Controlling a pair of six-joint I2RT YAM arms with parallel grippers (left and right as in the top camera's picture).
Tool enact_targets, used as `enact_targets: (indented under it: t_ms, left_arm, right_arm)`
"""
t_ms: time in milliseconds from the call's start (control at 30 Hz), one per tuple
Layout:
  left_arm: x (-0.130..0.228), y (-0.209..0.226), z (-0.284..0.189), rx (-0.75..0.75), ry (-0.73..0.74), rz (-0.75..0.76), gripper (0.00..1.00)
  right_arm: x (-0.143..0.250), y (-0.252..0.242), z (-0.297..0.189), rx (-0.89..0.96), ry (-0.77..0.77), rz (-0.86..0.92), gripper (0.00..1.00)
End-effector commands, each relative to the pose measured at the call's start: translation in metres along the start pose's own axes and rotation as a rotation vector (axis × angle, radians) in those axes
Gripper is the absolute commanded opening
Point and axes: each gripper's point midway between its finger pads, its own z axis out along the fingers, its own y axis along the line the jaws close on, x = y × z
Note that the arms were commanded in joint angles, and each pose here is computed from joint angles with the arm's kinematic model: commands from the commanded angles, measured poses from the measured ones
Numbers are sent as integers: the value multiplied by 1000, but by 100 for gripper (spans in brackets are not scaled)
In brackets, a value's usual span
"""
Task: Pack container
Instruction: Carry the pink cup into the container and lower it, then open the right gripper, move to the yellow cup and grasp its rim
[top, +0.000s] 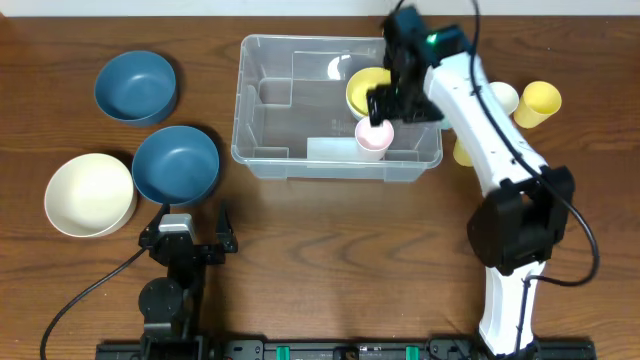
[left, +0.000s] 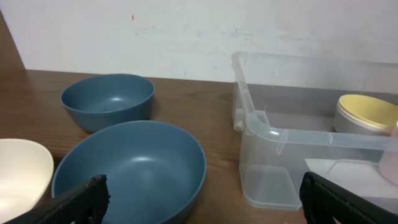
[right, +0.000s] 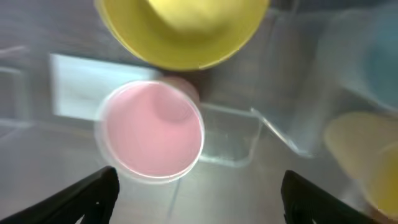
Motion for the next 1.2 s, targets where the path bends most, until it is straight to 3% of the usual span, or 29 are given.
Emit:
enact_targets:
  t_ms: [0,200,467,633,1167]
  left_arm:
    - [15,1,1,-2,46,13,98]
    - [15,1,1,-2,46,13,98]
    - [15,1,1,-3,46,13,98]
    - [15,1,1,-3,46,13,98]
    - [15,1,1,-2,46,13,98]
  right_arm:
    - [-22,-12,-54,-2,-119,20,86]
    - [-28,-86,-95,41,-163,215,87]
    - [-23,-211,-91,106,-171,502,86]
    - [-27,-265,-75,131,-224,662,85]
    - [2,-335,21,169,-189,866,76]
